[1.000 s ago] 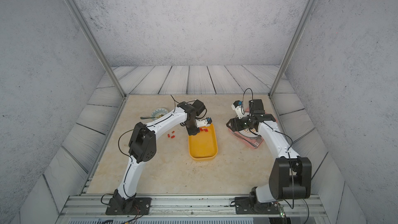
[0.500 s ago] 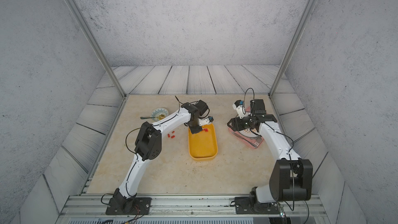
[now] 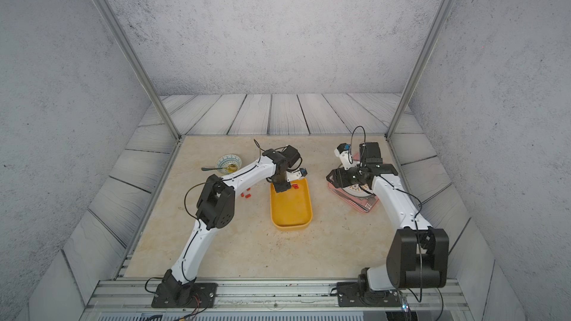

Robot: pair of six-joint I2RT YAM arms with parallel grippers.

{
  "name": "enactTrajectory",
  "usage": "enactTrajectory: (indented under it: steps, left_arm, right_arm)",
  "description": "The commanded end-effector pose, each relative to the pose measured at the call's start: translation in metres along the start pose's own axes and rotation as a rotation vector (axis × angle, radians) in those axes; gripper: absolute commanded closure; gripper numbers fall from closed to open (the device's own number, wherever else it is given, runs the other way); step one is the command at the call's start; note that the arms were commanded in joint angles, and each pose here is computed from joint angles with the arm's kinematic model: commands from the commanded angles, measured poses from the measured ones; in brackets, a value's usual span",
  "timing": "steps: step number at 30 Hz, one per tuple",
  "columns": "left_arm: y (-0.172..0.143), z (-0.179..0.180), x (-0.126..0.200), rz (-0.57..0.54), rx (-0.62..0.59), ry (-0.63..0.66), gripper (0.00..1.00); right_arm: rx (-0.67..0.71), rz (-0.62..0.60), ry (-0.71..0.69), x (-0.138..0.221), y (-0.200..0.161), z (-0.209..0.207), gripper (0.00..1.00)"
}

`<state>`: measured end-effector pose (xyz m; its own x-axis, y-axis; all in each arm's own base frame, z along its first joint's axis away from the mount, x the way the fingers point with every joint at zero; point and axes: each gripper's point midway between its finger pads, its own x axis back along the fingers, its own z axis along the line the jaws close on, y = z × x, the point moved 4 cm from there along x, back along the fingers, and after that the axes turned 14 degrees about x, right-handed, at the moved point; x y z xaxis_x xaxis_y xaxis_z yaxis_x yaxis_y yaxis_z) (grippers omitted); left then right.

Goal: Take the screw protection sleeves out of the storage box
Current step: Pick up the screw protection sleeve from the storage box.

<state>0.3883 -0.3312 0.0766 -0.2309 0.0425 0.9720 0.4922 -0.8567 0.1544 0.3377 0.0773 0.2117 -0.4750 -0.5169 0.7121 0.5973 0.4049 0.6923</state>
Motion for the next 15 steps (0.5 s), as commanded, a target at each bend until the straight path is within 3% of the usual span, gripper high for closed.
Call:
enactTrajectory:
  steps: [1, 15]
  left_arm:
    - [0.002, -0.003, -0.008, 0.013, -0.021, 0.006, 0.73]
    - [0.002, -0.003, -0.014, 0.014, -0.030, 0.014, 0.85]
  right_arm:
    - [0.002, -0.028, 0.004, 0.007, 0.002, 0.004, 0.34]
    - [-0.005, -0.033, 0.009, 0.008, 0.001, 0.003, 0.34]
